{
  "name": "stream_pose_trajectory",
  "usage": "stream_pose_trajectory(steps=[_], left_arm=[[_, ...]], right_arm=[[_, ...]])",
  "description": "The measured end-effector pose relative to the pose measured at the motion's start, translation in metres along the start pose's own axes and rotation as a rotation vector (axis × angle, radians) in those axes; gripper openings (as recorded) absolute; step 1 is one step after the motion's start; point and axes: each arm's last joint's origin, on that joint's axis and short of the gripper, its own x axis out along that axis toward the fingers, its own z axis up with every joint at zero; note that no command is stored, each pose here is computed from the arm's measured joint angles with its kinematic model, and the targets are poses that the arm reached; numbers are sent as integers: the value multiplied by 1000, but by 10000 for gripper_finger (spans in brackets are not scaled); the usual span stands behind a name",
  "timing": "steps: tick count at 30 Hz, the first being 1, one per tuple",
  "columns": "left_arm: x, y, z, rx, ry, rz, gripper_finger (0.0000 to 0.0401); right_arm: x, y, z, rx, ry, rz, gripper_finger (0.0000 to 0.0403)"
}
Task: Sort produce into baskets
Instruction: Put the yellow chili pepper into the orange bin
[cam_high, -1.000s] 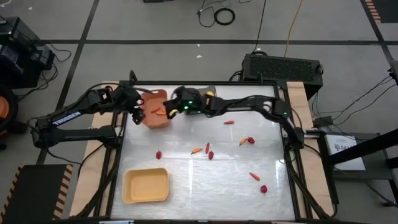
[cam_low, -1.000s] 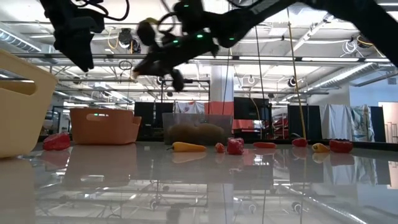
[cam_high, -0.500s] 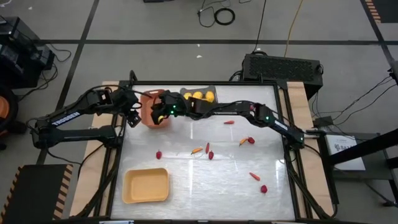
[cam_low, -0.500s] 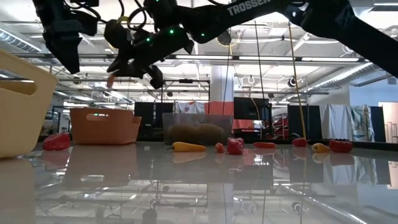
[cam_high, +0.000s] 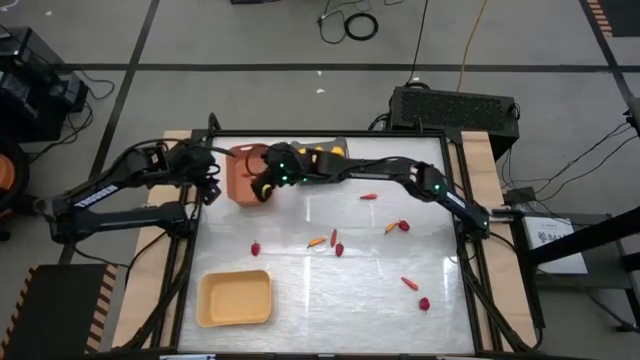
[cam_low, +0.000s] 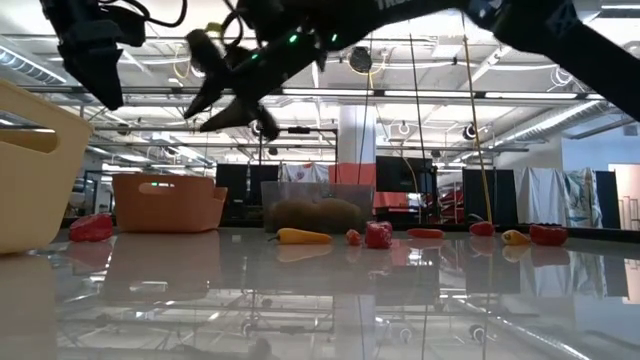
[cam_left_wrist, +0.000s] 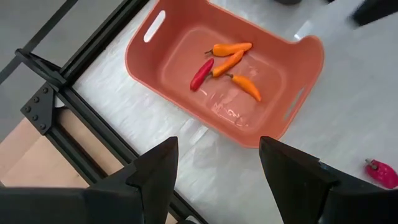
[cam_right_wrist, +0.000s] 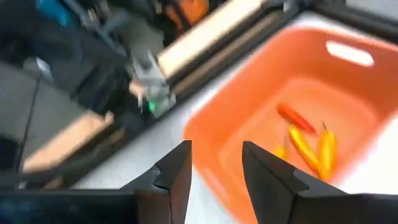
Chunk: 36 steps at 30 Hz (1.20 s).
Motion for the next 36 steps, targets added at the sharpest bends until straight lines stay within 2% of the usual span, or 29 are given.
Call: stream_pose_trajectory(steps=[8,12,16,21,25,27,32,36], left_arm=[[-4,1,-2,-11,-30,-23,233],[-4,-2,4,-23,-84,-93,233],[-5,-6,15,-38,-185,-195,233],[6,-14,23,-48,-268,-348,233],[23,-23,21,-55,-271,-445,233],[30,-29,20,-39,-281,-489,233],[37,-51,24,47,-319,-677,233],[40,-69,31,87,-365,-691,233]], right_arm=[[-76,4,-11,-58,416,-235,134],[-117,9,-27,-100,672,-358,134],[-144,20,-48,-241,911,-408,134],[-155,39,-63,-424,928,-302,135],[-154,36,-81,-494,1023,-309,135],[-142,36,-87,-511,971,-271,135],[-120,42,-103,-596,860,-162,135],[-100,46,-114,-666,727,-68,135]])
